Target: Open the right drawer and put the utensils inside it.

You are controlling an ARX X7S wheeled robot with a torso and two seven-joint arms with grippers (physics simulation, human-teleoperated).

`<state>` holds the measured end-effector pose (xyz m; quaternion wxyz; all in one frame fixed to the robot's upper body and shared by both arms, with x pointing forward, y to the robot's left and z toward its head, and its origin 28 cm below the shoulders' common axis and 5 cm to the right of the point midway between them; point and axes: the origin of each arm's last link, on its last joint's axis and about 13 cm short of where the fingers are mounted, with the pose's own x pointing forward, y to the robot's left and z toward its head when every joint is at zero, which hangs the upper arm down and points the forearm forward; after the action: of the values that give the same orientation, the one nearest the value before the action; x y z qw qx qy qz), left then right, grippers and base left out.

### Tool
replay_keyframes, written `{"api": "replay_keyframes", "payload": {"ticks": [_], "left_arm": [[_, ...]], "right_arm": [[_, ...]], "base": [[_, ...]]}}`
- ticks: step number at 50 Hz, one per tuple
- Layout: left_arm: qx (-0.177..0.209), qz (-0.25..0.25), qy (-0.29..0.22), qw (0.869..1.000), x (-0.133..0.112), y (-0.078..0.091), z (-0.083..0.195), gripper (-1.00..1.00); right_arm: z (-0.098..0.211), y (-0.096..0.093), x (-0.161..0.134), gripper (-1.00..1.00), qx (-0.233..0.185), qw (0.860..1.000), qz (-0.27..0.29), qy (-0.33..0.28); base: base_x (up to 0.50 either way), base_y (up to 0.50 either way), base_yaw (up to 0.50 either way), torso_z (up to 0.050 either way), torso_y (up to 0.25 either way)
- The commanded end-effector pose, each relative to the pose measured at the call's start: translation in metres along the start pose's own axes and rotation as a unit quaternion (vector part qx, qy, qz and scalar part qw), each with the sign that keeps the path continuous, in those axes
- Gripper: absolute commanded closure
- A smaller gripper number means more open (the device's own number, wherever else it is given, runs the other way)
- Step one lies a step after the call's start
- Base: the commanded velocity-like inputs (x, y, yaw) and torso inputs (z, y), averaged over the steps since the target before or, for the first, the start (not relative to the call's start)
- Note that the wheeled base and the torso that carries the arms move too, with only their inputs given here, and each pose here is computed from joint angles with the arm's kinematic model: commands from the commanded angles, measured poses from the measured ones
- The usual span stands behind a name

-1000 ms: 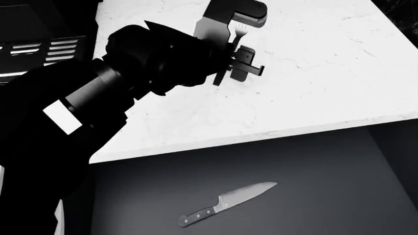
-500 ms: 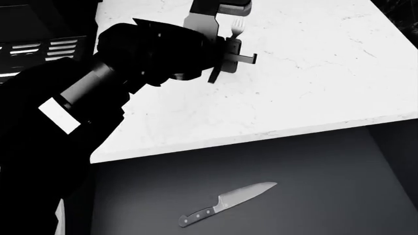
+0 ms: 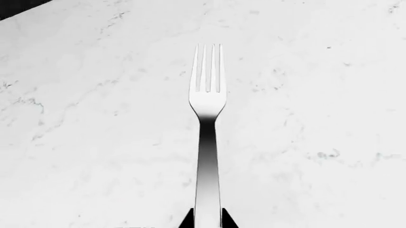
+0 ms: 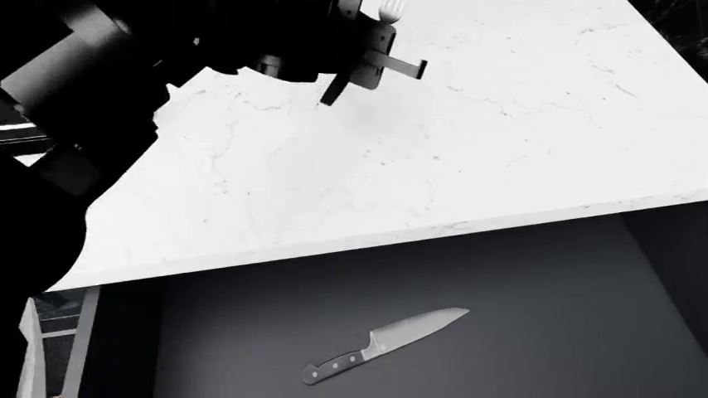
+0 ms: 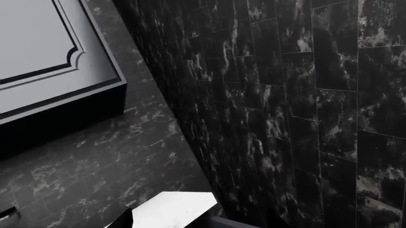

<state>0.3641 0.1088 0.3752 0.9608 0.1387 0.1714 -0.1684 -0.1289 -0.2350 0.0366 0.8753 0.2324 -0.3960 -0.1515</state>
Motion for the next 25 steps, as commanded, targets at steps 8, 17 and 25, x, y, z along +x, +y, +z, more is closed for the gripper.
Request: {"api": "replay_keyframes", "payload": {"ticks": [8,17,25], "left_arm": [[0.060,-0.130,-0.017,0.990,-0.079,0.008,0.020,1.00],[0.141,-0.224,-0.017,0.964,-0.098,-0.001,0.003,1.00],[0.189,-0.266,-0.007,0.945,-0.100,-0.009,-0.009,1.00]], "right_arm": [[0.000,0.001,0.002,-1.00,0.000,1.000,0.002,0.003],[0.001,0.002,0.002,-1.00,0.000,1.000,0.003,0.003],[0.001,0.003,0.002,-1.00,0.000,1.000,0.004,0.002]], "base": [[0.00,0.00,0.00,0.000,0.000],[0.00,0.00,0.00,0.000,0.000],[0.00,0.00,0.00,0.000,0.000]]}}
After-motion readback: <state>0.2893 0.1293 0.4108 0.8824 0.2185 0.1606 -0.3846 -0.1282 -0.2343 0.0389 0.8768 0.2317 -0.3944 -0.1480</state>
